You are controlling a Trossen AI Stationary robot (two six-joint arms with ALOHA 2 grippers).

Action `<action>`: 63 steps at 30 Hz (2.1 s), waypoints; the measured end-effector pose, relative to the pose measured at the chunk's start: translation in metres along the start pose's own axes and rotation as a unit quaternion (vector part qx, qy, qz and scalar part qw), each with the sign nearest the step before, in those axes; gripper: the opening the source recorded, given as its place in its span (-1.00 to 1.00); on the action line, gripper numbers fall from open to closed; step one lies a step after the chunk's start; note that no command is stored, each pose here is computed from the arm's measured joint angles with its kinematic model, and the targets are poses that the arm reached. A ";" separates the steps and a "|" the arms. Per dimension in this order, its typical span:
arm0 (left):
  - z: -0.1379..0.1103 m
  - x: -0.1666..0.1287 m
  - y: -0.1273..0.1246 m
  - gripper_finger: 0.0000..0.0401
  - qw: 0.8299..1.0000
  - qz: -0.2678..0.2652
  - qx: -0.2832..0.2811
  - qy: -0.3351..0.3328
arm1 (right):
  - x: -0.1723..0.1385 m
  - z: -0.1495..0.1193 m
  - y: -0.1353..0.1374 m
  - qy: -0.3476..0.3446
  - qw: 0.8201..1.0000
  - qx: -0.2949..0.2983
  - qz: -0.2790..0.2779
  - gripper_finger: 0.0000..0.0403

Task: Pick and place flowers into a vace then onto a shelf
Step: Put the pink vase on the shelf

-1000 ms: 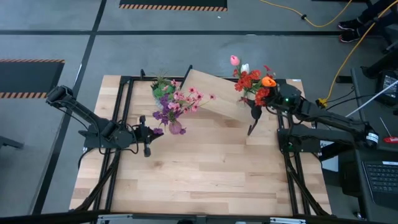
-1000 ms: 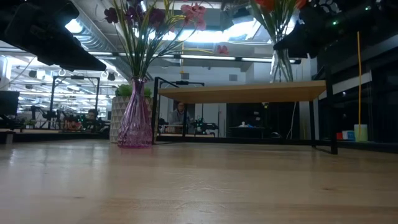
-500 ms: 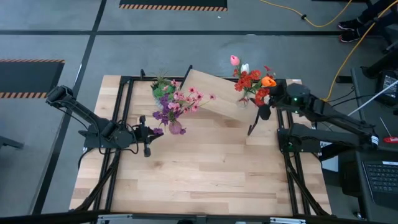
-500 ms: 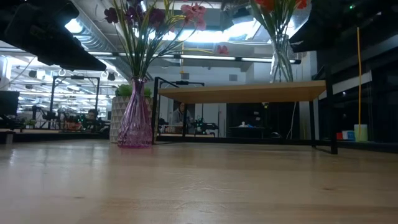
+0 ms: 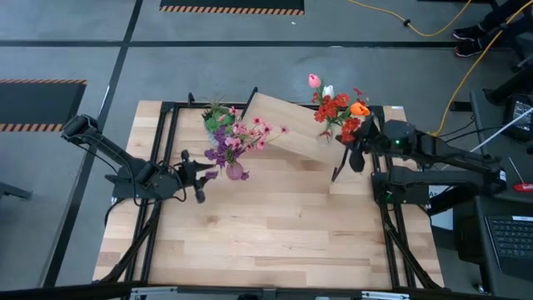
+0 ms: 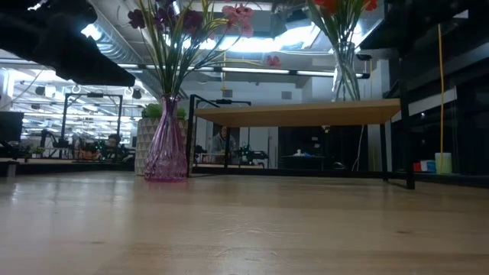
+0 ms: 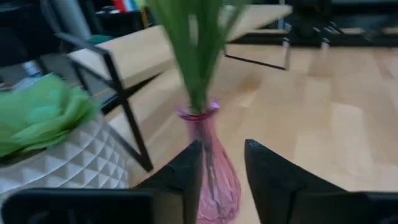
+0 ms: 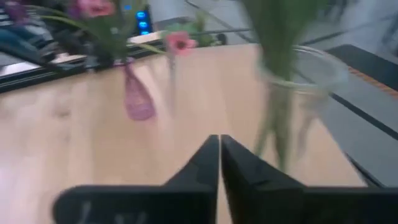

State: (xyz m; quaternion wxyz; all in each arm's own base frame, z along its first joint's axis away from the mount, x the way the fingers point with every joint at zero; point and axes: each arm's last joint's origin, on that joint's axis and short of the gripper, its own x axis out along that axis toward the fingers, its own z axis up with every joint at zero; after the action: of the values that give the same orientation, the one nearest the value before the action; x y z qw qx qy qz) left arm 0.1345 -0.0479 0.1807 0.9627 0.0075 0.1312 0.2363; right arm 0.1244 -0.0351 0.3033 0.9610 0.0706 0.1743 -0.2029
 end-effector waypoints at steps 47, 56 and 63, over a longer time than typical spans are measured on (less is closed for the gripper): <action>-0.006 0.054 0.010 0.16 0.998 0.030 -0.003 0.048 | 0.088 -0.055 0.127 0.024 0.975 -0.119 0.184 -0.99; -0.007 0.067 0.019 0.16 0.998 0.008 -0.023 0.058 | 0.089 -0.055 0.128 0.023 0.974 -0.130 0.184 -0.99; -0.006 0.077 0.022 0.16 0.997 -0.023 -0.039 0.055 | 0.089 -0.055 0.128 0.023 0.974 -0.131 0.184 -0.99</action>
State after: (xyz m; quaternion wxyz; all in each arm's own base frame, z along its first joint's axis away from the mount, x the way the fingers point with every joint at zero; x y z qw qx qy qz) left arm 0.1885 0.0061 0.1569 0.9589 -0.0459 0.1746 0.2188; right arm 0.2367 0.0597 0.2276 0.9785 -0.0205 0.2053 0.0041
